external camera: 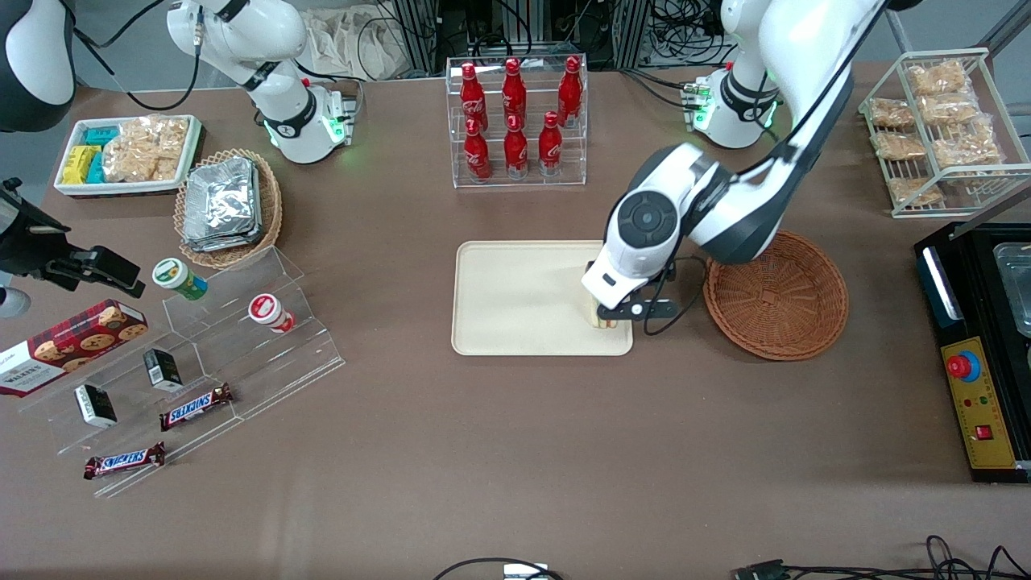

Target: Place sandwich from basket to tray

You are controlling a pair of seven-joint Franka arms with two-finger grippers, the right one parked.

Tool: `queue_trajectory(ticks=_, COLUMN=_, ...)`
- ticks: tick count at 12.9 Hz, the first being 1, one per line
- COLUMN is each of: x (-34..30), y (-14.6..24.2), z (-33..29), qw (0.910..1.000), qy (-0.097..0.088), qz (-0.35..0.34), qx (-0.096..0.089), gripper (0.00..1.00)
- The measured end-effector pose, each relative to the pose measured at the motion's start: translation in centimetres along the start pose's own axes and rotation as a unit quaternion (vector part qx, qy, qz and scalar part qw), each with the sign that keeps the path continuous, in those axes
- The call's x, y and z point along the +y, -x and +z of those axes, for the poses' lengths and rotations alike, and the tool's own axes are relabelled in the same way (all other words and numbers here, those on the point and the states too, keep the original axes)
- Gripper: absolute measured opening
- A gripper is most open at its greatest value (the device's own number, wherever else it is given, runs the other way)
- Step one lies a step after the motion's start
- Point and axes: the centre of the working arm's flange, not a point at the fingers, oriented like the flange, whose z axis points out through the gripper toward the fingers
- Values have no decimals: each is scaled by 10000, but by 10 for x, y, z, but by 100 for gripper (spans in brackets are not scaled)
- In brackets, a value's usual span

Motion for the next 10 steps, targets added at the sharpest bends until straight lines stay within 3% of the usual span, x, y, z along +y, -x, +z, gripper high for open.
queue_trajectory(ticks=2, x=-7, y=17, z=-58, qw=9999, qy=83, qz=-139, qx=29, gripper=100)
queue_trajectory(ticks=6, x=-45, y=65, z=-149, qw=9990, qy=-15, qz=-237, qx=386, gripper=100)
queue_trajectory(ticks=10, x=-104, y=75, z=-189, qw=9982, qy=94, qz=-294, qx=512, gripper=100)
